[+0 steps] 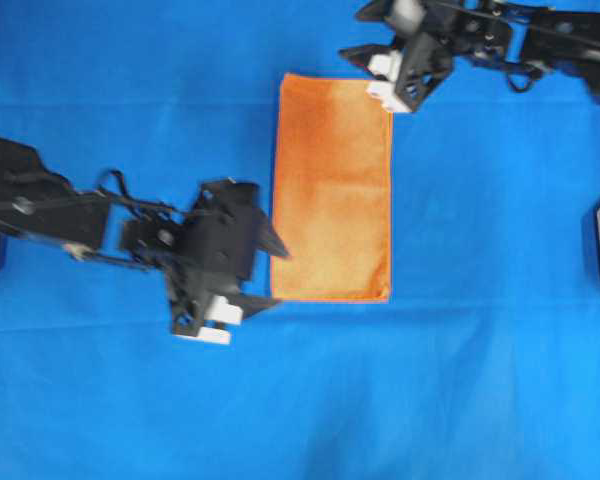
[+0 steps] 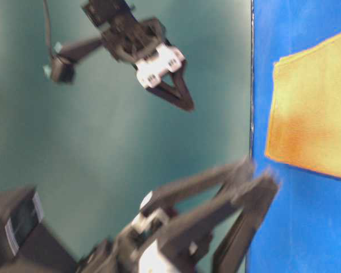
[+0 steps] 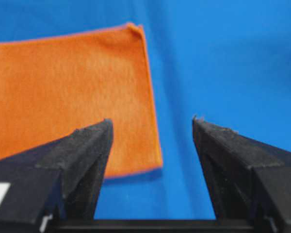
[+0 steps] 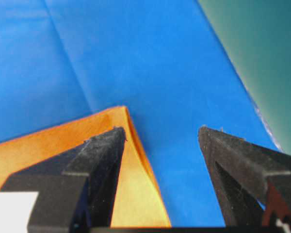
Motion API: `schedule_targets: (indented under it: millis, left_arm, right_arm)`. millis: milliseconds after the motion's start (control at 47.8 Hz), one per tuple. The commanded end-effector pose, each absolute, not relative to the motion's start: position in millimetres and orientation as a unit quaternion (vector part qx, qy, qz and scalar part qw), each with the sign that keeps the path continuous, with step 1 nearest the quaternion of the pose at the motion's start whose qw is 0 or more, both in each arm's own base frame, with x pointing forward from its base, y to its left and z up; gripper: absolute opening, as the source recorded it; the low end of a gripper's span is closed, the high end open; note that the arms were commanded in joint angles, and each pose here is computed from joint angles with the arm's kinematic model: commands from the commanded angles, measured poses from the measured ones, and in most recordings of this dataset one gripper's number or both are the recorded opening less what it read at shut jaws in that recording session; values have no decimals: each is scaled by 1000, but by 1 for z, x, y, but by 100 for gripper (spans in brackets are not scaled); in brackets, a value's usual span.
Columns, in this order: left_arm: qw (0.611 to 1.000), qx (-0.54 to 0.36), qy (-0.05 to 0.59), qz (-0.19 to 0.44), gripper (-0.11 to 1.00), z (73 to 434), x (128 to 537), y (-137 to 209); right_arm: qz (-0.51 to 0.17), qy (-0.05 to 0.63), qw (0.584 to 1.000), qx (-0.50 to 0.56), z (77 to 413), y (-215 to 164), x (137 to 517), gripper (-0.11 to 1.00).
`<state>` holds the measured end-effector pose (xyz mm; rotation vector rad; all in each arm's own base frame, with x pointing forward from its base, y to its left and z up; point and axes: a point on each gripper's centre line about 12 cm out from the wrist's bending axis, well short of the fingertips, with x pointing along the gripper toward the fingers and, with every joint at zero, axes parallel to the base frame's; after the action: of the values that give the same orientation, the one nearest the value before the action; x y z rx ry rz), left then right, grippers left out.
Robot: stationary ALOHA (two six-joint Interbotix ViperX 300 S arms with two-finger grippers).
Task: Fold the orange towel.
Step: 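Lower the towel strip onto the table and open both grippers, then move both grippers toward the far end of the towel strip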
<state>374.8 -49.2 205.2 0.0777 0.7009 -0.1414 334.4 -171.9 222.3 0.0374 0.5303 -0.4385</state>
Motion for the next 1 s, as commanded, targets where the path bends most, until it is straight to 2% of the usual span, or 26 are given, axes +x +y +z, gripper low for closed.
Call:
schedule_targets:
  millis: [0,188,356,502,753,983]
  left_arm:
    - [947,37,313,-68,60,229,361,-46]
    - [960,30,271,-55,60,247,332,-34]
    - [980,21,198,-22,59,255,305,-12]
    - [987,16,159,-1,60,259,281,1]
    - [989,-4,144,33,59,240,261,16]
    - [989,-13,145,34,59,237,264,17]
  right_arm:
    - [-211,228,950,10,245,-159,321,64]
    - [-192,203,960,16,248,-125,284,64]
    - [-152,165,974,19,255,-86,258,64]
    - [-119,130,984,32,255,-61,241,64]
    - [-119,133,982,66,230,-56,232,64]
    - [-122,135,981,68,227,-59,238,64]
